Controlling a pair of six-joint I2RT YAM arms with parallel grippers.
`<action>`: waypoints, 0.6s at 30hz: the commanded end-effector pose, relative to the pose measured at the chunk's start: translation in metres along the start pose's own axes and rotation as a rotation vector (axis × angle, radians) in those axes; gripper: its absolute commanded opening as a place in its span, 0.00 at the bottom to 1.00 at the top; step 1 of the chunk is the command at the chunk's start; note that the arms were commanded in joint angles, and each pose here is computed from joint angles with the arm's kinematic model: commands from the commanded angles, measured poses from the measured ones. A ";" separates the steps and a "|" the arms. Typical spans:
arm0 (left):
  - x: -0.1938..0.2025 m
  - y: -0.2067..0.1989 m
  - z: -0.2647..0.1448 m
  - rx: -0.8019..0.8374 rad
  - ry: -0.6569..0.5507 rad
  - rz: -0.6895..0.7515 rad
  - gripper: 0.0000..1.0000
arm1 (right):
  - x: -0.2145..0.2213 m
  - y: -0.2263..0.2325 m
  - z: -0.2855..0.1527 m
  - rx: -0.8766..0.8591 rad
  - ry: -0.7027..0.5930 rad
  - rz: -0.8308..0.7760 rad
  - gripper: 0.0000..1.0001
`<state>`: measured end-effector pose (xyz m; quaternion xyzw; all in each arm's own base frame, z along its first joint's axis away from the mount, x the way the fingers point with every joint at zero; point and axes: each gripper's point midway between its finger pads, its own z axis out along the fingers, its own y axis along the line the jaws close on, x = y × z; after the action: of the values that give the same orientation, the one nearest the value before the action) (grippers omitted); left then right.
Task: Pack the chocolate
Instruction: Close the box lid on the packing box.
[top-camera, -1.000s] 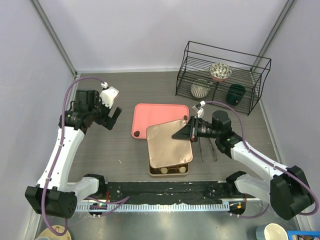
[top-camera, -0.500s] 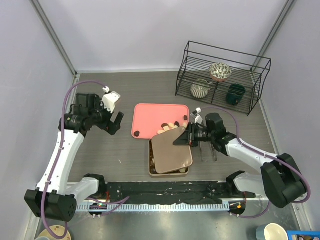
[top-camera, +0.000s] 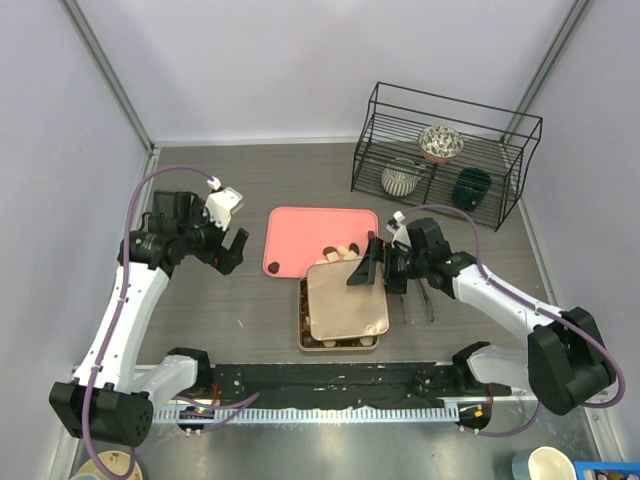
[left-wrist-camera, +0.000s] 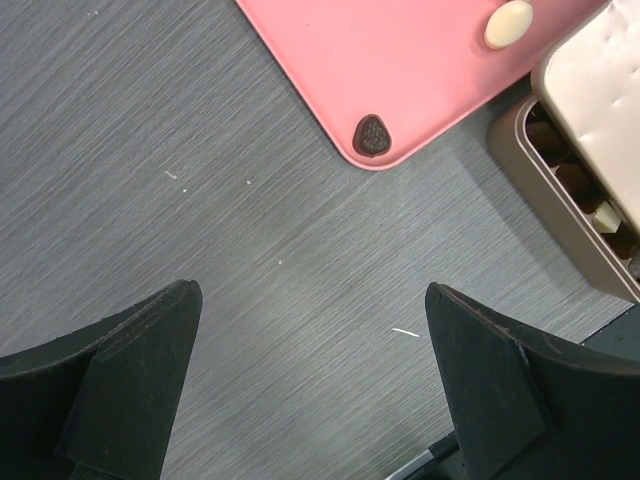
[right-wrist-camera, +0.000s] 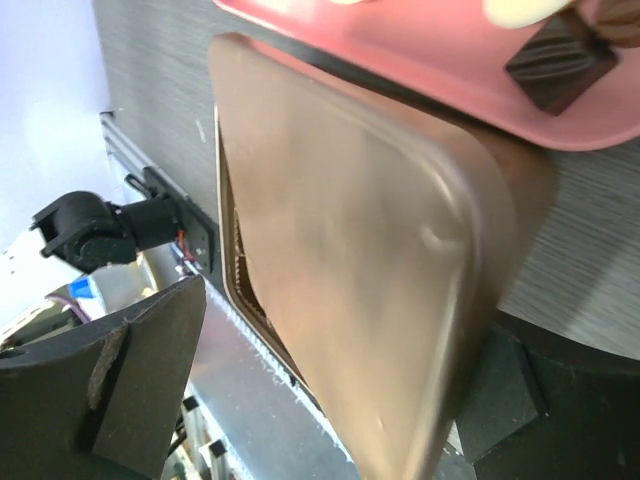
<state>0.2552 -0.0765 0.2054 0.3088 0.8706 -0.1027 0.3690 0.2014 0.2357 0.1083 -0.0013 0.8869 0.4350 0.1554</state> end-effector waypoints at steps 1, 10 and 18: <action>-0.006 -0.006 -0.003 0.025 -0.037 0.009 1.00 | -0.011 -0.006 -0.015 0.127 -0.006 -0.085 1.00; -0.009 -0.007 -0.005 0.031 -0.046 0.013 1.00 | -0.011 -0.025 -0.027 0.327 0.009 -0.124 1.00; -0.005 -0.009 -0.004 0.038 -0.040 0.019 1.00 | -0.036 -0.028 -0.036 0.425 -0.096 -0.131 0.98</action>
<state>0.2533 -0.0808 0.2053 0.3130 0.8677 -0.1151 0.3687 0.2103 0.1940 0.1066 -0.0167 0.9481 0.2617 0.1797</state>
